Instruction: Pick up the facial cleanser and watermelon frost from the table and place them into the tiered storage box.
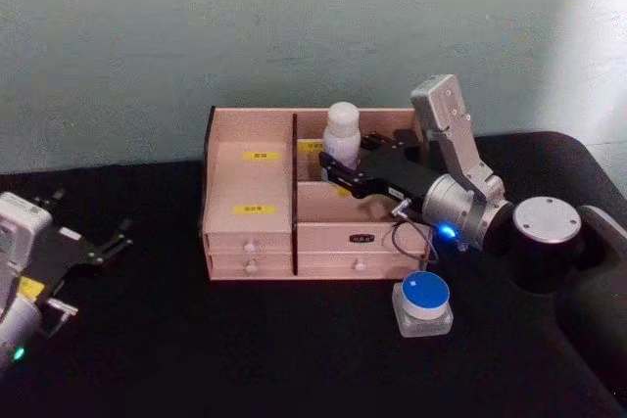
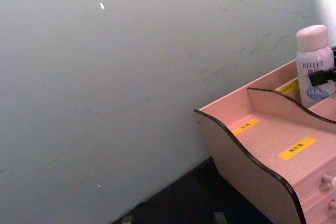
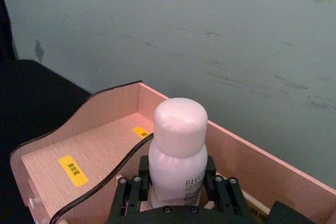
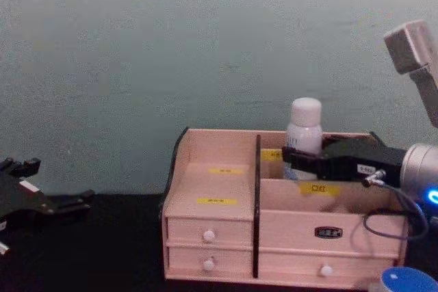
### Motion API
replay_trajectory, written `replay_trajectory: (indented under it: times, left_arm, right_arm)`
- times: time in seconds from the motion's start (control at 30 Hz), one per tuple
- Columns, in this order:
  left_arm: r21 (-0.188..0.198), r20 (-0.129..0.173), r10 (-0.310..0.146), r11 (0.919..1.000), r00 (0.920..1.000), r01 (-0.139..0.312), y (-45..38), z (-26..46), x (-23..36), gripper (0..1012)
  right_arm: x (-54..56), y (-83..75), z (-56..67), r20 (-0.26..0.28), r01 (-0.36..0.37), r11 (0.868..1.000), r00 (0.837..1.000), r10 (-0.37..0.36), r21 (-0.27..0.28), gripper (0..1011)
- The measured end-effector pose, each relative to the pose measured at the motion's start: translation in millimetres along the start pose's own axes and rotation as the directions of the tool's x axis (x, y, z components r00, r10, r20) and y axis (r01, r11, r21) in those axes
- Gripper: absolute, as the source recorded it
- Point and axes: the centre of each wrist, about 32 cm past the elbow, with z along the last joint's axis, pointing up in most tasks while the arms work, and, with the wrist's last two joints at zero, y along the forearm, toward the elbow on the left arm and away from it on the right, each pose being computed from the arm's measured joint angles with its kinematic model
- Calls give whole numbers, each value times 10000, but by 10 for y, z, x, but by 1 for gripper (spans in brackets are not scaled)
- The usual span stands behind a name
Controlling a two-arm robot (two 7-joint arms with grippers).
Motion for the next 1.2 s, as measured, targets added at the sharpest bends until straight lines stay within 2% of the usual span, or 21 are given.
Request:
replay_trajectory:
  times: [0.2, 0.3, 0.33, 0.63, 0.87, 1.2]
  left_arm:
    - [-1, 0, 0, 10000, 10000, 0, 0, 0, 0, 1001]
    - [0, 0, 0, 10000, 10000, 0, 0, 0, 0, 1001]
    - [0, 0, 0, 10000, 10000, 0, 0, 0, 0, 1001]
    - [0, 0, 0, 10000, 10000, 0, 0, 0, 0, 1001]
    - [0, 1, 1, 10000, 10000, -1, 0, 0, 0, 1001]
    - [0, 0, 1, 10000, 10000, -1, 0, 0, 0, 1001]
  right_arm:
    - [-1, -1, -2, -3, -5, 10000, 10000, 5, 5, 612]
    - [-1, -2, -2, -3, -6, 10000, 10000, 6, 8, 700]
    - [-1, -2, -2, -3, -6, 10000, 10000, 6, 8, 758]
    - [-1, -3, -3, -7, -10, 10000, 10000, 10, 16, 1002]
    - [-7, -16, 16, 25, 11, 9999, 10000, -11, 111, 1000]
    - [-39, -206, 175, 168, 176, 9967, 9997, -190, 793, 1000]
